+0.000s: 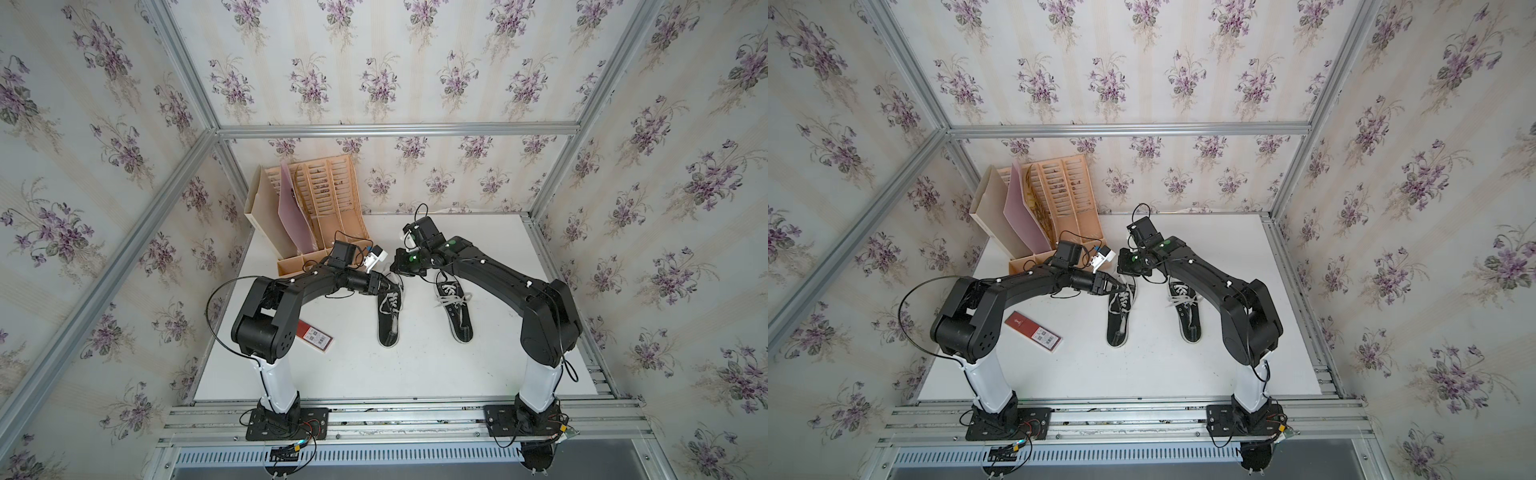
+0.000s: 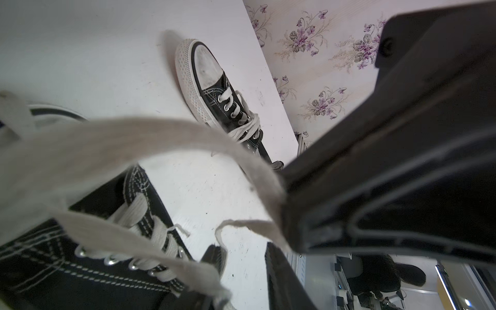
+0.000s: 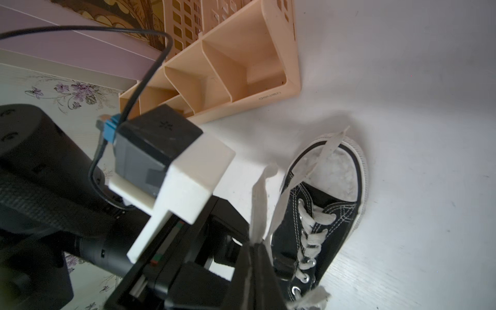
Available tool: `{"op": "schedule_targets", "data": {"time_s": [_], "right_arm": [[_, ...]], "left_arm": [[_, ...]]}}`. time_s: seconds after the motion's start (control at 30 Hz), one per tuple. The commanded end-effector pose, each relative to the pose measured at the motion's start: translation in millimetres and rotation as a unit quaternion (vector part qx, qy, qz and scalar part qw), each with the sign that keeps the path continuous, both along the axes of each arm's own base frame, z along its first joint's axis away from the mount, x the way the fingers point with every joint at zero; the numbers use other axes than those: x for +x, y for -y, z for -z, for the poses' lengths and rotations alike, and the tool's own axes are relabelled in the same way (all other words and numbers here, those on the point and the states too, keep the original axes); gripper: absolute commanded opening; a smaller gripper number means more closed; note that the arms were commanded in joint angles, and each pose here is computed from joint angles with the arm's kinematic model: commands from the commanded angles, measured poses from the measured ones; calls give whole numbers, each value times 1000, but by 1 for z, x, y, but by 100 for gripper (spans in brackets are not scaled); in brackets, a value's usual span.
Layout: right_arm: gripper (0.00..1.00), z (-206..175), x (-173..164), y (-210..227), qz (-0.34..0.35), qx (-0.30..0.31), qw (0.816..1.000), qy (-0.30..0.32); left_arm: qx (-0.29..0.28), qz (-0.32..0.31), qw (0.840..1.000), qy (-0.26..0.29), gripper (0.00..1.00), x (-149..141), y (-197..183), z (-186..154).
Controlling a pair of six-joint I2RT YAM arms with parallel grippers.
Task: Tie the shoes
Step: Cross the shoelace with the shoelace.
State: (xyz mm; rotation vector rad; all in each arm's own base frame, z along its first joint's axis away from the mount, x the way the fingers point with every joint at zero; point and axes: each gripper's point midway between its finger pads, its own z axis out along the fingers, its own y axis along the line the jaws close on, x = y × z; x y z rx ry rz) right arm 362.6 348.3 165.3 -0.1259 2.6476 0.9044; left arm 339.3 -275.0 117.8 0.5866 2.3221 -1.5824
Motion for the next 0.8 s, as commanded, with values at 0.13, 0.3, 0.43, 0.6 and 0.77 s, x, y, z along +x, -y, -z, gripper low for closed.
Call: {"op": "schedule_targets", "data": {"time_s": [0.13, 0.3, 0.43, 0.6, 0.77], "right_arm": [[0, -6, 4, -5, 19, 20, 1000, -6], [0, -6, 5, -11, 24, 37, 999, -15], [0, -6, 4, -14, 25, 45, 998, -22], [0, -2, 4, -13, 29, 46, 998, -26], [0, -3, 6, -7, 30, 36, 999, -17]], "left_arm": [[-15, 18, 1000, 13, 36, -1, 9, -4], [-15, 23, 1000, 13, 39, -1, 14, -3], [-8, 21, 1000, 14, 41, 3, 19, 1], [-3, 19, 1000, 20, 35, 7, 25, 2], [8, 8, 999, 30, 17, 9, 23, 0]]}}
